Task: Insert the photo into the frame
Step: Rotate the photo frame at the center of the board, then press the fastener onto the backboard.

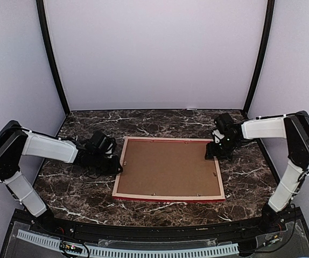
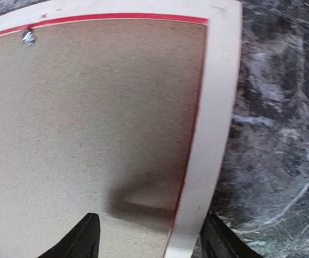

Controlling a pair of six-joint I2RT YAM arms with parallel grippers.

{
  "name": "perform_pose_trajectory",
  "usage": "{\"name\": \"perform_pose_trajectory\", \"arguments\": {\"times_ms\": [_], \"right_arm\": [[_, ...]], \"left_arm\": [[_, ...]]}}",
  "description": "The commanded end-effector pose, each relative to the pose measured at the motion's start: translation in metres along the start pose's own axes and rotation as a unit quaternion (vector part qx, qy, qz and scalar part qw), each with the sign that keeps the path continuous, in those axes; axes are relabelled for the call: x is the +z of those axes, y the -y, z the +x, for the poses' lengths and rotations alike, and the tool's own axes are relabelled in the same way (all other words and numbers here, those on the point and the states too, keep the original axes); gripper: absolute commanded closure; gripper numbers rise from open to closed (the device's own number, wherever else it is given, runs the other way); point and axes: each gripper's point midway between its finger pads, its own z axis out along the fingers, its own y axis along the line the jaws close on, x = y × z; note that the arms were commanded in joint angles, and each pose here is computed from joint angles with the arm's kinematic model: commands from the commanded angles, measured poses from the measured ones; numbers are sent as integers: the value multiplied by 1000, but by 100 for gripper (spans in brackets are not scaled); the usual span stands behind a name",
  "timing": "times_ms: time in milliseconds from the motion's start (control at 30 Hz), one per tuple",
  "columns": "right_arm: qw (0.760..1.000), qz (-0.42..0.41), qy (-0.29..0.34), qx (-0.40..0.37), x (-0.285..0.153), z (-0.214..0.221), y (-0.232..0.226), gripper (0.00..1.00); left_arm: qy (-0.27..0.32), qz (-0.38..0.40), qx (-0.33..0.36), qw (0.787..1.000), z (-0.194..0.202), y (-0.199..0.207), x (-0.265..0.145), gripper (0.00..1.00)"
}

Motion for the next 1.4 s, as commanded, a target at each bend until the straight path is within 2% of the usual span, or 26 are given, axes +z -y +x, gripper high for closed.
{"name": "perform_pose_trajectory", "arguments": {"times_ms": [0,33,167,233,367,500,933,1167,1367], "right_arm": [[1000,6,10,11,7,-2,5,41],[1000,11,11,11,6,-2,8,44],[999,29,12,6,5,-5,17,56],[999,31,12,3,6,-5,20,62],[999,31,7,-1,9,-5,20,70],[999,33,10,-2,8,-4,21,75],[1000,24,12,-10,9,-7,18,78],[1000,24,9,-11,9,-5,18,78],[1000,23,7,-11,10,-4,18,79]], "left_arm": [[-146,-17,8,989,89,-7,-7,76],[-141,-13,10,990,88,-5,-12,74],[-110,-33,26,993,75,-9,-25,54],[-97,-48,38,993,64,-9,-26,48],[-86,-80,67,991,45,-11,-21,41],[-77,-101,87,988,28,-9,-12,40],[-56,-94,83,991,-4,3,5,41],[-64,-88,73,991,-2,-1,8,58],[-72,-82,65,992,7,-3,10,64]]}}
